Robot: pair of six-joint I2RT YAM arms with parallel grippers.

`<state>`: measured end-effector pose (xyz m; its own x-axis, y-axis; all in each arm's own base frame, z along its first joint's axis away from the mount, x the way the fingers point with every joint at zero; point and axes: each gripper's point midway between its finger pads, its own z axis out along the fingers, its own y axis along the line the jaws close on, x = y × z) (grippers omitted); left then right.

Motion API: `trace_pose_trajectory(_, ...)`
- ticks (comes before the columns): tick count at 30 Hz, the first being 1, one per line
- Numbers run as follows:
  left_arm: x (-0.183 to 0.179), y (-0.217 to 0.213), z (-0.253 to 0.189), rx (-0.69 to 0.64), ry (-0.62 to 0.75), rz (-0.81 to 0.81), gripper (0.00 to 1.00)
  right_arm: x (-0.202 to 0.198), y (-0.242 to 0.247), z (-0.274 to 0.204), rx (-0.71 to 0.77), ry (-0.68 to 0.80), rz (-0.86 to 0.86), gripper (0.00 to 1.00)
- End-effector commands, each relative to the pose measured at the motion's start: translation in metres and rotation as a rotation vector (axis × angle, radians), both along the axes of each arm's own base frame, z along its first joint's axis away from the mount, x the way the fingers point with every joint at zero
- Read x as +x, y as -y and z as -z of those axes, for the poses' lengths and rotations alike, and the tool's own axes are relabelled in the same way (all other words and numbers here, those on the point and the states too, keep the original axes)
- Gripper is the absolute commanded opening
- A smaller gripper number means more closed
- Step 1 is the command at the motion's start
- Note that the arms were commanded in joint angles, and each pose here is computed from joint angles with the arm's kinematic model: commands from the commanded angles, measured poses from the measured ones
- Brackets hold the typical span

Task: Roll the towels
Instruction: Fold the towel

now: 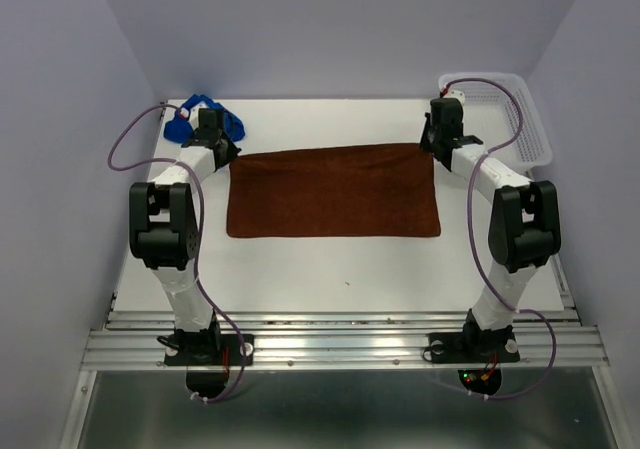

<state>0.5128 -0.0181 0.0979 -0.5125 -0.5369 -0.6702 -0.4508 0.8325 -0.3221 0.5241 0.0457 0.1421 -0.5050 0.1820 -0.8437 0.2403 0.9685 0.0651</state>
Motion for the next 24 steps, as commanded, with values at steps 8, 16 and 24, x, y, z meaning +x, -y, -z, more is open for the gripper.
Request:
trace_pose_trajectory(8,-0.049,0.005,-0.042,0.033,0.116,0.113,0.0,-0.032,0.008,-0.041,0.032,0.114,0.009,0.01)
trace_pose_trajectory(16,-0.076,0.008,-0.039,0.062,0.142,0.179,0.0,-0.073,0.016,-0.037,0.043,0.108,0.029,0.01)
trace_pose_trajectory(24,-0.101,0.008,-0.026,0.05,0.128,0.174,0.0,-0.103,0.019,-0.026,0.065,0.093,0.041,0.01)
